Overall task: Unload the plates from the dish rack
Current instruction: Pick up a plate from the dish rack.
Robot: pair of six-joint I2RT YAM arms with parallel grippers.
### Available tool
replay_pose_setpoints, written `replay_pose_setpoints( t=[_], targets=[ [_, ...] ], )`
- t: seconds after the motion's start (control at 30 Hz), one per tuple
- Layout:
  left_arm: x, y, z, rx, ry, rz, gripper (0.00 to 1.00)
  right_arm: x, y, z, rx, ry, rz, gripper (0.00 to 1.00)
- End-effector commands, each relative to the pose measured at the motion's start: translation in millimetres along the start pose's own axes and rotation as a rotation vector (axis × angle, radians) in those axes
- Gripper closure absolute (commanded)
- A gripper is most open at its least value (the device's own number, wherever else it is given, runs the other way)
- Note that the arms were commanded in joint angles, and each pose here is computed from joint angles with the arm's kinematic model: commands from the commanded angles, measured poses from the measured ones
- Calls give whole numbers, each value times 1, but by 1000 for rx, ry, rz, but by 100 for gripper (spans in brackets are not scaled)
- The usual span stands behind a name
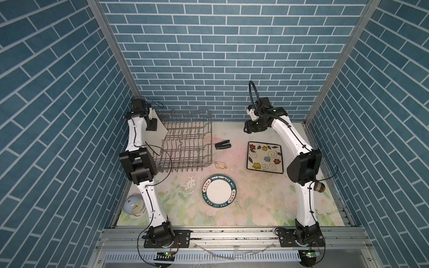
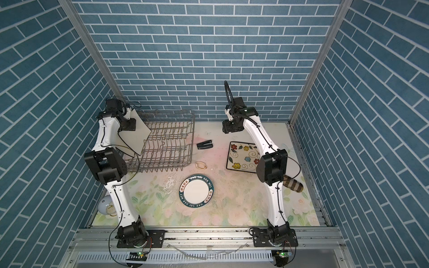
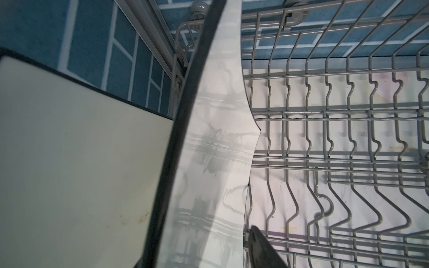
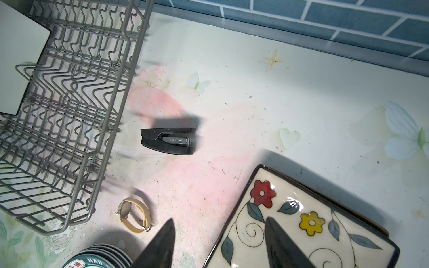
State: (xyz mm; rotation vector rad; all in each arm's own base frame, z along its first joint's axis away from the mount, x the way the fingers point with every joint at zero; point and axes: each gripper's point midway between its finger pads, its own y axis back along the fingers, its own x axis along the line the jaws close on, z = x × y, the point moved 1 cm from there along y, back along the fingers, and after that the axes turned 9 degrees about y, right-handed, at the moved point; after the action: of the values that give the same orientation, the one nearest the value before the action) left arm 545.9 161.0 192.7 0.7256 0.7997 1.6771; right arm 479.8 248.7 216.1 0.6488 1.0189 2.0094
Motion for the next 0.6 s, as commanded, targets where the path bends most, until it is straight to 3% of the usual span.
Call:
replay_pose_setpoints(
  t=[0.0, 0.57],
  targets=[
    [-35, 10, 0, 15, -19, -105, 45, 4, 0, -7, 36, 35, 5, 37],
    [-39, 21, 8, -14, -24, -125, 35, 8, -3, -11, 64, 32, 30, 38]
  ],
)
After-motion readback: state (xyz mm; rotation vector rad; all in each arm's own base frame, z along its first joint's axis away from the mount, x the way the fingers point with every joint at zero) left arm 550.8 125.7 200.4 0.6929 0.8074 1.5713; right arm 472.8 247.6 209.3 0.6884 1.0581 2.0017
